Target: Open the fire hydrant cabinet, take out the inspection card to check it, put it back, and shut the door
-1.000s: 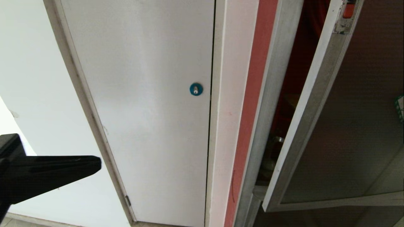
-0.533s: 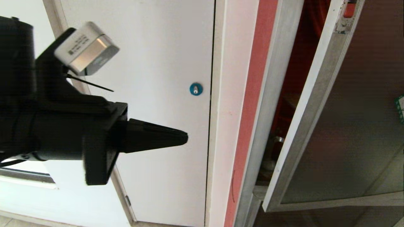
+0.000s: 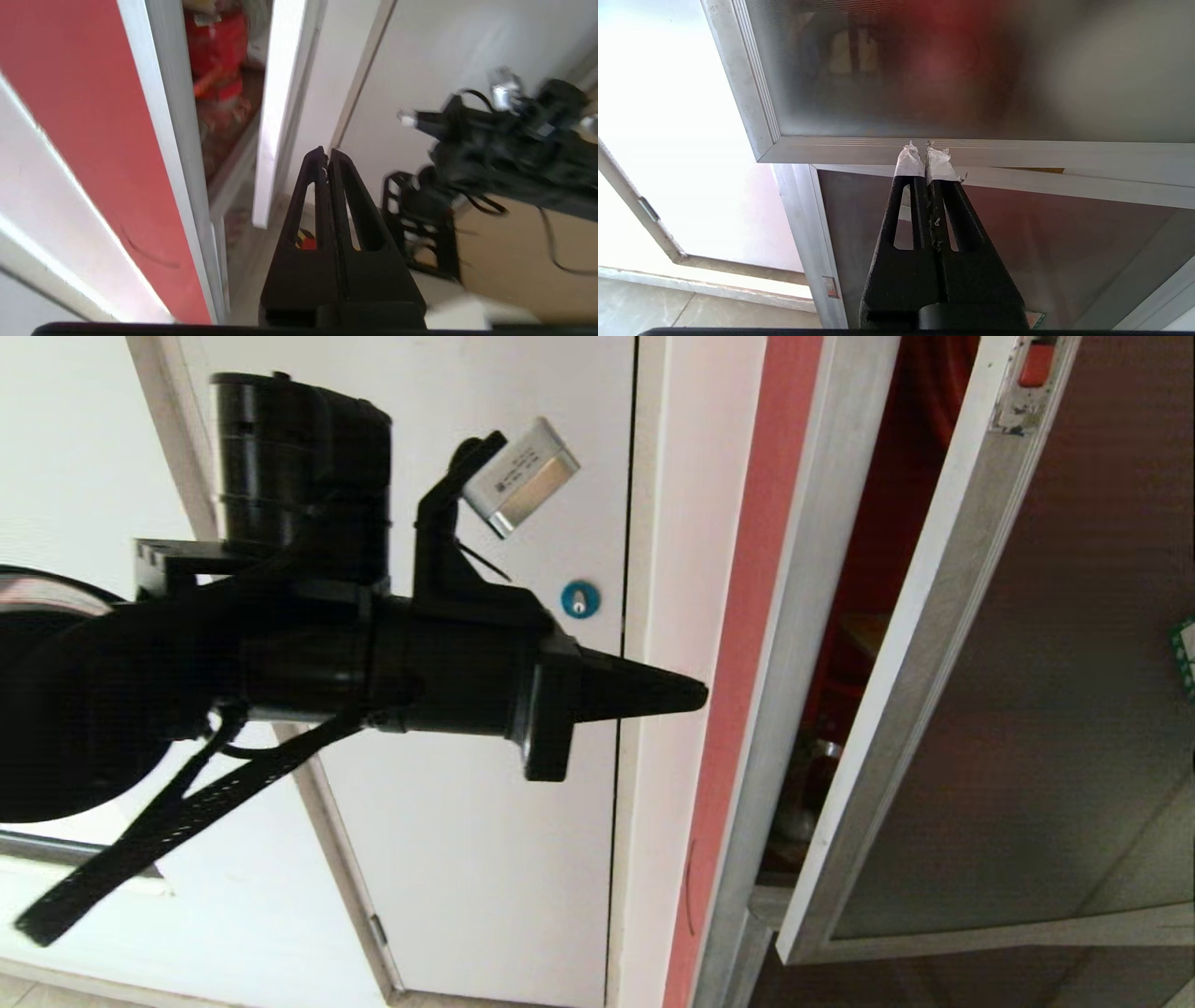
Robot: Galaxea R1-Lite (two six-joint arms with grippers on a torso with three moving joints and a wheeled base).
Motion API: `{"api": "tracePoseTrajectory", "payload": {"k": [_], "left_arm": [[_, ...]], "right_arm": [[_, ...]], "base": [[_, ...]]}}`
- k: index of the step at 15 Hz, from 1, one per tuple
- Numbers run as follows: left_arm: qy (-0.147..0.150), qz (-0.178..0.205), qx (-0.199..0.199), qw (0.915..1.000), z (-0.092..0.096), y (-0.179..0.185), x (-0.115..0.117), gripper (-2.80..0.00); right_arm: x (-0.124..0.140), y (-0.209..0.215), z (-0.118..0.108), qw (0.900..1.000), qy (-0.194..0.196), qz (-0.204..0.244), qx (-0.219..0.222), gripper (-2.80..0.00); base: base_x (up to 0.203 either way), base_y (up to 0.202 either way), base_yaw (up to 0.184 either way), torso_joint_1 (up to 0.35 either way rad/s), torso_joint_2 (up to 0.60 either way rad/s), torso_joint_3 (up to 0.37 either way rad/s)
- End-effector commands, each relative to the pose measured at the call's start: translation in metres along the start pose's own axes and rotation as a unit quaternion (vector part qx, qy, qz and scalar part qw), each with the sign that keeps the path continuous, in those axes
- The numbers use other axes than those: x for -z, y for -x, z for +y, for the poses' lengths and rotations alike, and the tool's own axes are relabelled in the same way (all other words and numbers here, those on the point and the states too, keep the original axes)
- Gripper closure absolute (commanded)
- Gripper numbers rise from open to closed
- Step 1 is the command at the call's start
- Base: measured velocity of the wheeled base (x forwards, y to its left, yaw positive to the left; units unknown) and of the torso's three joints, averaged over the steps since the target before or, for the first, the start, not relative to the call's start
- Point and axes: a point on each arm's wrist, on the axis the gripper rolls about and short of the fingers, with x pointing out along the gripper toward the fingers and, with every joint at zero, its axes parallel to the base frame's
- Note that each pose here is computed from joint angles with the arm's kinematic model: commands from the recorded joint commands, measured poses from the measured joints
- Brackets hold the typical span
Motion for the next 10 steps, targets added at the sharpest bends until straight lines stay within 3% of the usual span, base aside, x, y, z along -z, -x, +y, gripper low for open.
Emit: {"api": "tracePoseTrajectory", "payload": {"k": [1, 8, 10], "left_arm": [[0.012, 0.019, 0.001, 0.9997, 0.014, -0.033, 0.011, 0.0], [0.01, 0.025, -0.004, 0.9996, 0.034, -0.083, 0.017, 0.0], [0.0, 0.013, -0.036, 0.9993, 0.04, -0.097, 0.022, 0.0]], "right_arm": [[0.001, 0.0, 0.0, 1.0, 0.0, 0.003, 0.0, 0.0], [0.001, 0.0, 0.0, 1.0, 0.0, 0.003, 0.0, 0.0], [0.001, 0.0, 0.0, 1.0, 0.0, 0.003, 0.0, 0.0]], "base": [[0.0, 0.0, 0.0, 0.0, 0.0, 0.0], [0.0, 0.0, 0.0, 0.0, 0.0, 0.0], [0.0, 0.0, 0.0, 0.0, 0.0, 0.0]]}}
